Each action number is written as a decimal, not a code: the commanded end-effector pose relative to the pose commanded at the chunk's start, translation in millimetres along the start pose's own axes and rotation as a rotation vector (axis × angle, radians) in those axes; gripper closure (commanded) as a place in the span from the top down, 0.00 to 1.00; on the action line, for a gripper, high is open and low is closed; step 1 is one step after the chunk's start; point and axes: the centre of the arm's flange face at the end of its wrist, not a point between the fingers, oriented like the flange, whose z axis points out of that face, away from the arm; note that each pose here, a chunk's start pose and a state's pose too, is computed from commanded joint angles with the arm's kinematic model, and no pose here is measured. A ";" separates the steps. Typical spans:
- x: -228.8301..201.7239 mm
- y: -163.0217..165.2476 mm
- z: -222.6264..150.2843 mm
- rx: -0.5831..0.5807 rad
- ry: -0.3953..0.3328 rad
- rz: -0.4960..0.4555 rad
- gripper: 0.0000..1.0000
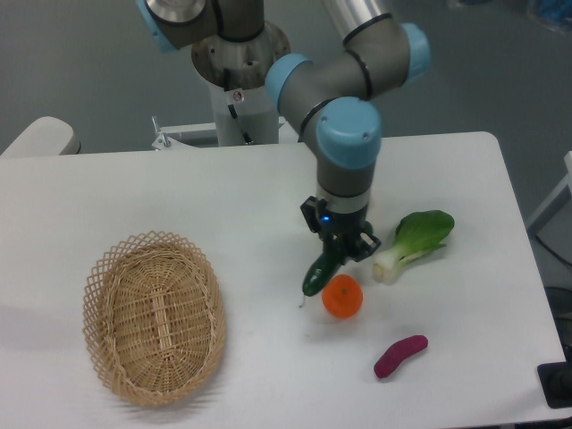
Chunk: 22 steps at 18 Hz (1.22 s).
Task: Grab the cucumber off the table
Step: 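Lift the held cucumber and carry it toward the bok choy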
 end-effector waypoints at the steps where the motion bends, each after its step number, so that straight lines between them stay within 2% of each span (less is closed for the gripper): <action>1: -7.5 -0.2 1.5 -0.005 0.008 0.029 0.26; 7: -54.1 62.7 -19.1 -0.014 0.011 0.124 0.26; 11: -68.2 95.7 -21.0 -0.014 0.012 0.163 0.26; 17: -78.1 115.3 -19.7 -0.016 0.010 0.193 0.26; 22: -78.5 115.3 -18.8 -0.016 0.010 0.192 0.26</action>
